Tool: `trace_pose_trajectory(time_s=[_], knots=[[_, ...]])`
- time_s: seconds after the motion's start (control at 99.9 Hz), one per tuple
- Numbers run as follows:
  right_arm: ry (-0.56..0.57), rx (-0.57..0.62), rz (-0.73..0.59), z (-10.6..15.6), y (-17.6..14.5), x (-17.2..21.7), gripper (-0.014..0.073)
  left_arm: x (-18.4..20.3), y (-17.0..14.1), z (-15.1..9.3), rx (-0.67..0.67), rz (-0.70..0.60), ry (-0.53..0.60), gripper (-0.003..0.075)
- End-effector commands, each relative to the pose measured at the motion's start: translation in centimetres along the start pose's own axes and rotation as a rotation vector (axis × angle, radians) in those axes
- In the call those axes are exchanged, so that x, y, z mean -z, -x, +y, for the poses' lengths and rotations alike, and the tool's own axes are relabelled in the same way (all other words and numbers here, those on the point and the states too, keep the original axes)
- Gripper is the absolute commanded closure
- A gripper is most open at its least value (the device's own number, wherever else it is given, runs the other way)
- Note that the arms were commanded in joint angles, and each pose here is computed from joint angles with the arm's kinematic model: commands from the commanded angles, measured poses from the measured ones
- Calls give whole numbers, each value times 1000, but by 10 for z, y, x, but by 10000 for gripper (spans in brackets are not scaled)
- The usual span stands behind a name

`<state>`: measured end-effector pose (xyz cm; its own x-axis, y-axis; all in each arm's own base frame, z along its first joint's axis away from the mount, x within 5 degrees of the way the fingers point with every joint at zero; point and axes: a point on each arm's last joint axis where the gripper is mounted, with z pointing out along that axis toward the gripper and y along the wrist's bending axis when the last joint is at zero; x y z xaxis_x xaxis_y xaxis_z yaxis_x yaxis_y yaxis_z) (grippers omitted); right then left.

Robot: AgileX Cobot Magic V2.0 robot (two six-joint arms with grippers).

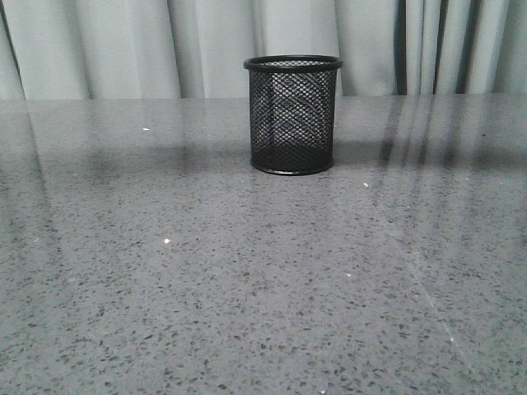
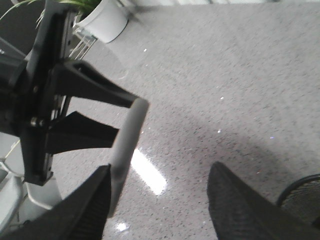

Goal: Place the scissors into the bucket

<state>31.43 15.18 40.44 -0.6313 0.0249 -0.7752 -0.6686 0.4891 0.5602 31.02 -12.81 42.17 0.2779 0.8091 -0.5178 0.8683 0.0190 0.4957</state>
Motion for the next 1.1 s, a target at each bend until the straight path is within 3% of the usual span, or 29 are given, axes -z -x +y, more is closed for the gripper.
trace_pose_trajectory(time_s=[0.0,0.32,0.781,0.871,1.091], knots=[[67,33,-64,25,12,8,211,25,22,3,-10,-86,114,606],[81,51,-81,39,9,-6,211,25,24,3,-4,-102,110,606],[100,-29,-110,28,9,-25,214,25,25,2,2,-116,107,606],[102,-37,-108,25,8,-28,275,25,25,2,2,-116,106,606],[102,-29,-109,23,8,-30,550,25,25,2,2,-116,106,601]])
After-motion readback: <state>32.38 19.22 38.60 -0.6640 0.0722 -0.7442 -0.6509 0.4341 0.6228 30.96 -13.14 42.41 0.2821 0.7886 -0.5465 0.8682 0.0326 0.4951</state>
